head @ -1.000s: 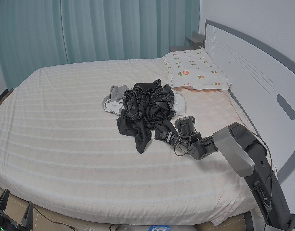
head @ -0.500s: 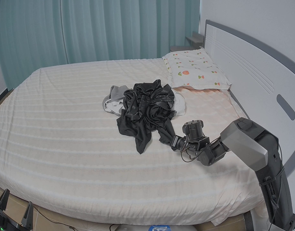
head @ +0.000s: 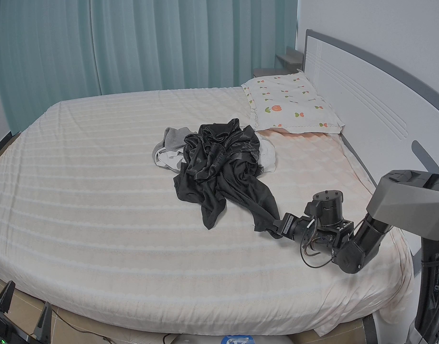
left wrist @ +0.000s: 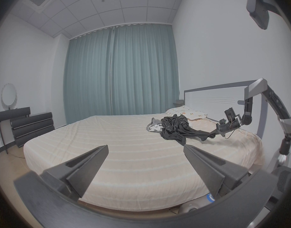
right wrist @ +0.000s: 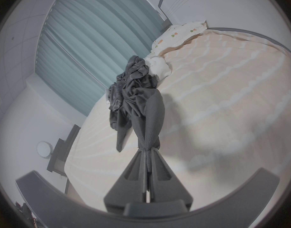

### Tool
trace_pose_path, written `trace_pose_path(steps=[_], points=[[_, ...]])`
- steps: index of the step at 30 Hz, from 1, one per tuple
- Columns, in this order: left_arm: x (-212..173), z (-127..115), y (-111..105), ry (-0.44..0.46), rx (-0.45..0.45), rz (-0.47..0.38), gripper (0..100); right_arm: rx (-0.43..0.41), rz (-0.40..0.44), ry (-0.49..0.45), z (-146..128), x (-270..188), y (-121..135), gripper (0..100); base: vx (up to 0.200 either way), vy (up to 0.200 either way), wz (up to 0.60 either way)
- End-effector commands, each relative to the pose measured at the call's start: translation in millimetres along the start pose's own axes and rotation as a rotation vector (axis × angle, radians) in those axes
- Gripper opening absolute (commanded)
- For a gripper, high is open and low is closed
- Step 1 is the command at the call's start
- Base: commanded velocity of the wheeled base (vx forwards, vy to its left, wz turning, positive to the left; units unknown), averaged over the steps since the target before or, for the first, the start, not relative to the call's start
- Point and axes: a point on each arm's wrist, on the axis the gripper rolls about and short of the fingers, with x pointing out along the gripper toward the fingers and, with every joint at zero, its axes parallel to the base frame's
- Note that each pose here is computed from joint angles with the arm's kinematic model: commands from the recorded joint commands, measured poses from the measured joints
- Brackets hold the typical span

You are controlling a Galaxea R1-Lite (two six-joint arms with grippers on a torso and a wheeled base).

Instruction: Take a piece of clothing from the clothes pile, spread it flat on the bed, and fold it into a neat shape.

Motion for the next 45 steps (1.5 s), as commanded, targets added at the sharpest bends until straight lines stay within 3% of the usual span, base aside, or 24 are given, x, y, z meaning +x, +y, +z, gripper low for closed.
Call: trace_pose_path(steps=[1, 2, 3, 4, 6, 8, 13, 16, 19, 28, 30, 31, 34, 45], points=[[-3.5, 66.9, 2.7, -0.118, -0.169, -0.021, 100, 0.006, 0.076, -0.022, -0.2, -45.4, 19.1, 0, 0.000, 0.000, 0.00], [-3.5, 66.9, 2.7, -0.118, -0.169, -0.021, 100, 0.006, 0.076, -0.022, -0.2, -45.4, 19.1, 0, 0.000, 0.000, 0.00], [15.6, 97.0, 4.0, -0.054, -0.262, -0.030, 100, 0.004, 0.083, -0.016, -3.1, -51.6, 21.3, 0, 0.000, 0.000, 0.00], [26.2, 98.0, 4.1, 0.001, -0.234, -0.044, 100, 0.004, 0.087, -0.016, -3.5, -53.2, 22.9, 0, 0.000, 0.000, 0.00], [46.6, 92.6, 3.7, 0.124, -0.162, -0.072, 100, 0.005, 0.086, -0.015, -4.5, -56.2, 23.9, 0, 0.000, 0.000, 0.00], [69.4, 85.7, 2.5, 0.256, -0.149, -0.100, 100, 0.015, 0.070, -0.013, -6.6, -59.2, 21.6, 0, 0.000, 0.000, 0.00], [116.3, 81.6, -2.6, 0.376, -0.148, -0.157, 100, 0.021, 0.041, -0.063, -4.7, -65.9, 20.3, 0, 0.000, 0.000, 0.00], [153.1, 66.9, -10.6, 0.496, -0.140, -0.193, 100, 0.022, 0.048, -0.092, -4.3, -74.1, 20.1, 0, 0.000, 0.000, 0.00], [183.2, 52.4, -16.8, 0.559, -0.139, -0.206, 100, 0.022, 0.047, -0.095, -5.7, -82.1, 18.7, 0, 0.000, 0.000, 0.00], [291.0, 6.4, -68.3, 0.701, -0.336, -0.217, 100, 0.028, 0.016, -0.113, -4.5, -100.7, 13.2, 0, 0.000, 0.000, 0.00], [292.7, 5.6, -69.2, 0.703, -0.338, -0.218, 100, 0.029, 0.014, -0.113, -4.5, -100.9, 12.7, 0, 0.000, 0.000, 0.00], [320.3, -9.0, -93.2, 0.737, -0.386, -0.235, 100, 0.033, -0.001, -0.115, -4.1, -104.0, 8.4, 0, 0.000, 0.000, 0.00], [347.8, -18.3, -112.6, 0.738, -0.438, -0.240, 100, 0.033, 0.009, -0.126, -1.4, -107.3, 10.9, 0, 0.000, 0.000, 0.00], [412.3, -66.4, -163.6, 0.732, -0.451, -0.231, 100, 0.036, 0.001, -0.123, -2.2, -111.7, 8.7, 0, 0.000, 0.000, 0.00]])
